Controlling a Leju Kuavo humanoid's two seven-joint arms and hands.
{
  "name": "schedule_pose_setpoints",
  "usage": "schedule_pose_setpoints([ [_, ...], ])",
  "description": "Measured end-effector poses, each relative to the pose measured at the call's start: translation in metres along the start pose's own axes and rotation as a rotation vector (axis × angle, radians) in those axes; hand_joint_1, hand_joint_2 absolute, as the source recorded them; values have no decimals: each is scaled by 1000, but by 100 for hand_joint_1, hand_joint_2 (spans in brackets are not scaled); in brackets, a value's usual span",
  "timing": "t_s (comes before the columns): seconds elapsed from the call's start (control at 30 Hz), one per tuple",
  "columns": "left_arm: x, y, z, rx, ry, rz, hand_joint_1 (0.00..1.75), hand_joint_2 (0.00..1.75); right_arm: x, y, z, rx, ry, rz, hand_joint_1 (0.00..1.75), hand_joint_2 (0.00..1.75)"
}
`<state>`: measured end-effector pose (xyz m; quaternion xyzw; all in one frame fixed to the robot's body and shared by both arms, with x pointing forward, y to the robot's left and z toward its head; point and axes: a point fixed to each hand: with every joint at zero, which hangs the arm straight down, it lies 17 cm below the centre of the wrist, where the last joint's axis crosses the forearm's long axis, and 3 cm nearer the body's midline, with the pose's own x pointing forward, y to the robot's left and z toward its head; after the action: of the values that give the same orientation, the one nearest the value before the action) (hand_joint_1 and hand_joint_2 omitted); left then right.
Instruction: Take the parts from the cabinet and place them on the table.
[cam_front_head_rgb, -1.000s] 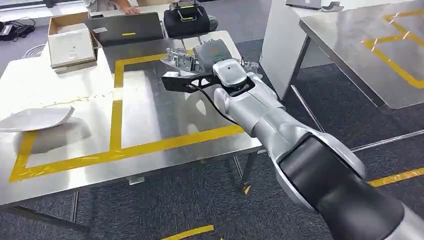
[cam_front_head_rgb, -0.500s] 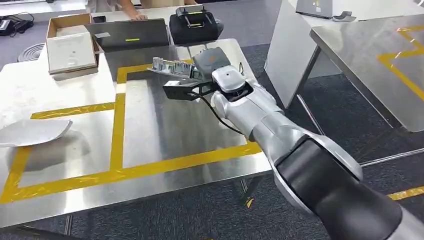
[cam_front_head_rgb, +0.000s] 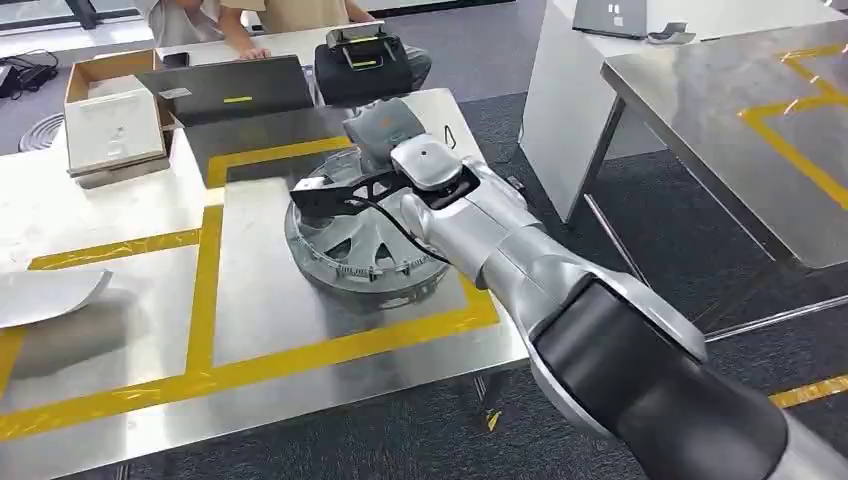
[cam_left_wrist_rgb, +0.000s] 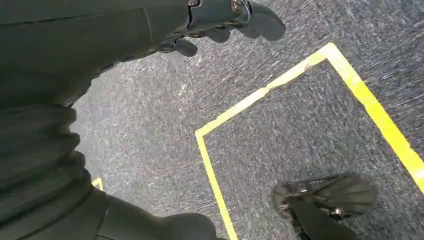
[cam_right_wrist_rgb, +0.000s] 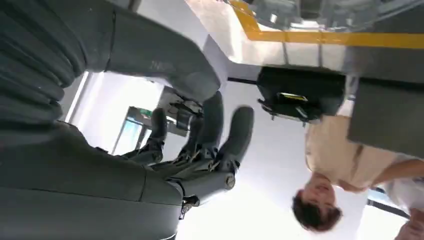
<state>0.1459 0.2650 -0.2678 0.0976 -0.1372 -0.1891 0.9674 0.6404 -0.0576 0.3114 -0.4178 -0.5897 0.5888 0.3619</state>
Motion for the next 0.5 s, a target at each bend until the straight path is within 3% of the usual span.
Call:
schedule_pose_setpoints([
  [0.03, 1, 0, 0, 0, 1, 2, 0, 0, 5, -2, 0, -8, -16, -3, 0, 0],
  [0.23, -4, -5, 1, -17, 16, 18, 0, 0, 34, -23, -1, -76, -99, -52, 0, 0],
  [0.5, -8, -4, 1, -16, 39, 23, 0, 0, 49, -94, 2, -255, -154, -171, 0, 0],
])
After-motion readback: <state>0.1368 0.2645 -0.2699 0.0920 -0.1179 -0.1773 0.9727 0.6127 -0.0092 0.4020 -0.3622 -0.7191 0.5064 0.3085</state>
